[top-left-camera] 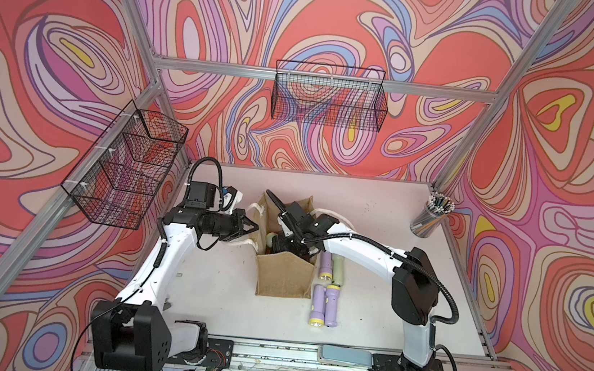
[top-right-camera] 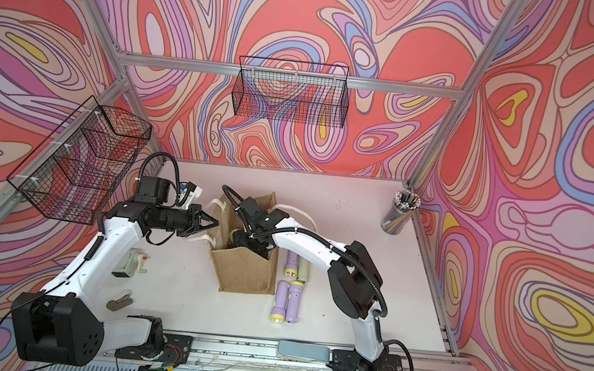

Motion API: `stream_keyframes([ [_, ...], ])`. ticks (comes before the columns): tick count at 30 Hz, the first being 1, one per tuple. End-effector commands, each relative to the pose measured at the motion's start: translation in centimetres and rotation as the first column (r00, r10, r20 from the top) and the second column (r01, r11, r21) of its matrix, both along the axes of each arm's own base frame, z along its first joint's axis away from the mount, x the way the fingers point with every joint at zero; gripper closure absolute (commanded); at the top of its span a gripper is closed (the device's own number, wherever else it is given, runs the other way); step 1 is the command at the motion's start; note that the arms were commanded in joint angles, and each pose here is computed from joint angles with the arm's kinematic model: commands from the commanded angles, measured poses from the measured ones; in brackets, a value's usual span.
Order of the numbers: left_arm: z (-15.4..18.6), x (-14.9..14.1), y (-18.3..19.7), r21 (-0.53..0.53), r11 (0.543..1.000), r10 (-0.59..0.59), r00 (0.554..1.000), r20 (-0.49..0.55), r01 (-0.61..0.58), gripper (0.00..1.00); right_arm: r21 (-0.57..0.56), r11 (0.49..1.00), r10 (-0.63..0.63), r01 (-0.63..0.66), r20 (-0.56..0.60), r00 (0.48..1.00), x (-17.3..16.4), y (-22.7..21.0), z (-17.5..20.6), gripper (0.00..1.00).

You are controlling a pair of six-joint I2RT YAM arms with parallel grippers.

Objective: Put the flashlights into the tote bags
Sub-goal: Place the flashlight in the canvas bag.

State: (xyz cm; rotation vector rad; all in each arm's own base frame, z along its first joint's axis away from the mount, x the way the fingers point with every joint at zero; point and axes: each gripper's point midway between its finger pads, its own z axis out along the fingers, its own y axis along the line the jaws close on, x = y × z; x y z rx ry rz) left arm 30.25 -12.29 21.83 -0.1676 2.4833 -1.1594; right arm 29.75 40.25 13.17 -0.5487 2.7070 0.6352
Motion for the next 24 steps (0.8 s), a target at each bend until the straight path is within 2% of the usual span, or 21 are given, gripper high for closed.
stream_keyframes([
  [1,0.6,0.1,0.3,0.024,1.0,0.008,0.999,0.042,-0.009,0.98,0.098,0.995,0.009,-0.024,0.149,0.989,0.9,0.3,6.9,0.29],
  [6,0.7,0.1,0.4,0.027,1.0,0.009,0.999,0.044,-0.011,0.98,0.171,0.985,-0.041,-0.01,0.294,0.955,1.0,-1.5,13.3,0.25],
  [10,0.6,0.1,0.4,0.023,1.0,0.011,0.999,0.04,-0.012,0.98,0.192,0.981,-0.102,0.031,0.369,0.924,0.6,-4.1,16.7,0.22],
  [15,0.7,0.2,0.3,0.02,1.0,0.011,0.999,0.045,-0.012,0.98,0.164,0.979,-0.18,0.12,0.422,0.889,0.0,-8.0,18.5,0.22],
  [18,0.8,0.2,0.3,0.021,1.0,0.012,0.999,0.045,-0.013,0.98,0.127,0.97,-0.241,0.205,0.446,0.862,-0.4,-11.1,18.9,0.25],
  [24,0.9,0.3,0.3,0.021,1.0,0.013,0.999,0.046,-0.014,0.98,0.108,0.898,-0.423,0.426,0.478,0.77,-2.1,-18.5,18.9,0.25],
])
